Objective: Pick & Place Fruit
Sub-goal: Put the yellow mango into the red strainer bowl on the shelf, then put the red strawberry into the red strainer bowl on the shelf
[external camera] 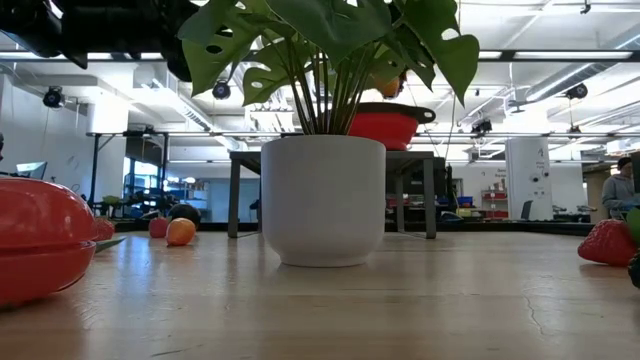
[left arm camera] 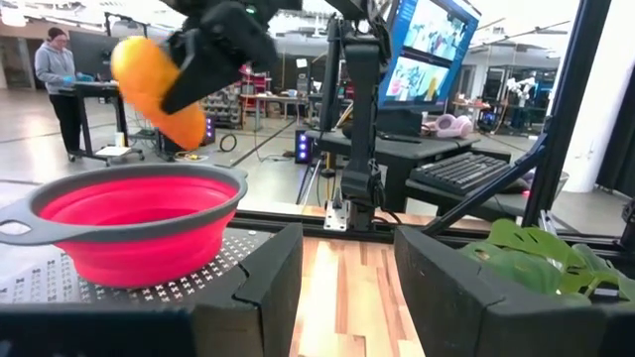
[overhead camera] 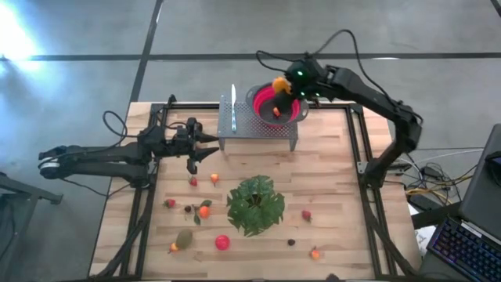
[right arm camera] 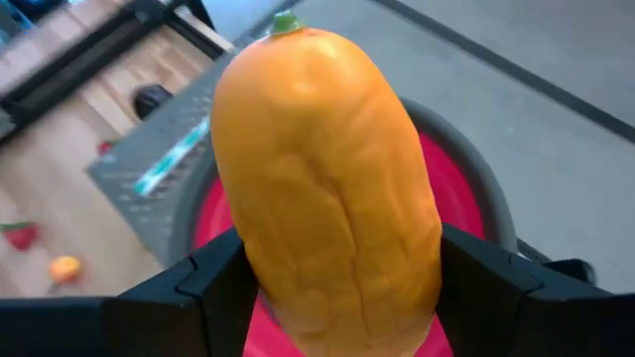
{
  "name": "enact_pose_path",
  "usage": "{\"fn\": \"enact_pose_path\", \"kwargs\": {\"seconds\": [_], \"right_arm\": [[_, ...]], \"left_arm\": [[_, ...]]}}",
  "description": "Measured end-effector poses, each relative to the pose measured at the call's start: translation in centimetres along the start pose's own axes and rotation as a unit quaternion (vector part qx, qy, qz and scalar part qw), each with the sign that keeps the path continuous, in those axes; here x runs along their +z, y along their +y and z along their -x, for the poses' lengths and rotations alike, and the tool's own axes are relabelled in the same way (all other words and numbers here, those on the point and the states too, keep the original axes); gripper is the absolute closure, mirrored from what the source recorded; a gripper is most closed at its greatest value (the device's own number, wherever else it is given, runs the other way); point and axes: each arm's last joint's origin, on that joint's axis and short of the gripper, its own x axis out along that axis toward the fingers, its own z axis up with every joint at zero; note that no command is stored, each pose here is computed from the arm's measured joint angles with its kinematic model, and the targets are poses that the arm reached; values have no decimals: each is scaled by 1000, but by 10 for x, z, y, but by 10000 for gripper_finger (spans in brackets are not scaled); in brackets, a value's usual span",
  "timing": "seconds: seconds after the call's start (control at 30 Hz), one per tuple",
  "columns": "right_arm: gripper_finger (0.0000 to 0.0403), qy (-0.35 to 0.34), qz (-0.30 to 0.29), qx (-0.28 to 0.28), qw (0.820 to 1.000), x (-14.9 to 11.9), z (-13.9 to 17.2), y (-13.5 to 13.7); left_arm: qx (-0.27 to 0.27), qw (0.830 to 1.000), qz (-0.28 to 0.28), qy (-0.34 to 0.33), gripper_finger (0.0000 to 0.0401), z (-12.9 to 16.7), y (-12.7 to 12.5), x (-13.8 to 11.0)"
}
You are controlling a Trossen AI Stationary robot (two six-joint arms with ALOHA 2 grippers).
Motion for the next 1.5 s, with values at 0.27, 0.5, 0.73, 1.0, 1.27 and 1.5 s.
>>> {"fn": "enact_pose_path", "kwargs": {"seconds": [0.27, 0.5, 0.73, 1.0, 1.27, 1.5], "right_arm": [[171, 78, 18, -46, 996, 19, -41, -8], [161, 144, 40, -66, 987, 17, -73, -11], [160, 167, 53, -70, 982, 14, -94, -12], [160, 180, 51, -76, 979, 12, -97, -15], [118, 188, 47, -78, 978, 9, -98, -16], [100, 188, 55, -76, 978, 9, -98, -15]], "left_arm": [[1, 1000, 3, 6, 234, 0, 0, -1], [3, 1000, 3, 6, 234, 0, 0, -1], [4, 1000, 2, 5, 234, 0, 0, -1], [4, 1000, 2, 4, 234, 0, 0, -1], [4, 1000, 2, 4, 234, 0, 0, -1], [4, 1000, 2, 4, 234, 0, 0, -1]]}}
